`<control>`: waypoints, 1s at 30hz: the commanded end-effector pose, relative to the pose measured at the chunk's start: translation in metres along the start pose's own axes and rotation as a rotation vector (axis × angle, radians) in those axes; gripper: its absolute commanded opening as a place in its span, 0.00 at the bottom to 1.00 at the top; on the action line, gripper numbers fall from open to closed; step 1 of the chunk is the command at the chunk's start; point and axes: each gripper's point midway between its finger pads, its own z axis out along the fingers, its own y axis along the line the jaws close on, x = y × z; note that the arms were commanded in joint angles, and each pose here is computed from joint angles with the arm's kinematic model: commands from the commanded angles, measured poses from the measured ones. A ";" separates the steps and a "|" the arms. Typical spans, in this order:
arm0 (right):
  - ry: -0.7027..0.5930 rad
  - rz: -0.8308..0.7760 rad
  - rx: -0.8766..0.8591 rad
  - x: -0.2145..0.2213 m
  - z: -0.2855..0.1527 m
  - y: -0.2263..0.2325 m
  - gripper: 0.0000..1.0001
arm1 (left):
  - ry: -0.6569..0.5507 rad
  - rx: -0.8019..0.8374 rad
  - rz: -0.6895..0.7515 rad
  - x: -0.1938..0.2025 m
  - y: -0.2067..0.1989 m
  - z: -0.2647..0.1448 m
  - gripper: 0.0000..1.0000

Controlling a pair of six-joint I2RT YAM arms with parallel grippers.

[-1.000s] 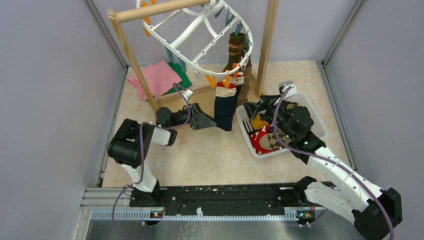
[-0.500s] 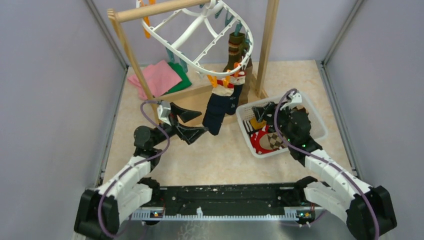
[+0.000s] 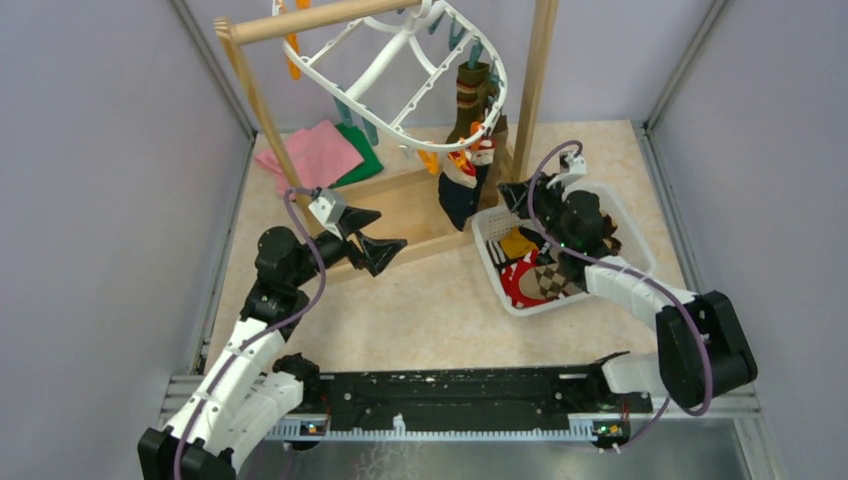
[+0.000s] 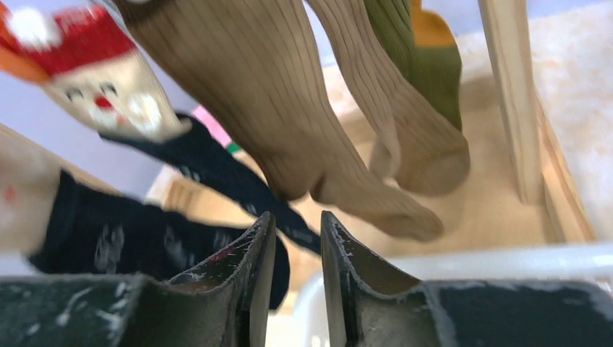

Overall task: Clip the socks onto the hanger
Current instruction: Reset both arms

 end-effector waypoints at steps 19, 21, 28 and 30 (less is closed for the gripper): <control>-0.057 0.133 -0.599 -0.023 0.043 0.100 0.22 | 0.046 -0.069 0.089 0.012 0.017 -0.004 0.99; -0.046 0.093 -0.551 -0.020 0.040 0.096 0.22 | 0.049 -0.067 0.083 0.013 0.017 -0.003 0.99; -0.029 -0.127 -0.144 -0.024 0.023 0.035 0.38 | 0.041 -0.071 0.079 0.012 0.018 -0.002 0.99; -0.059 -0.172 -0.076 -0.035 0.010 0.027 0.47 | 0.034 -0.072 0.079 0.010 0.018 -0.002 0.99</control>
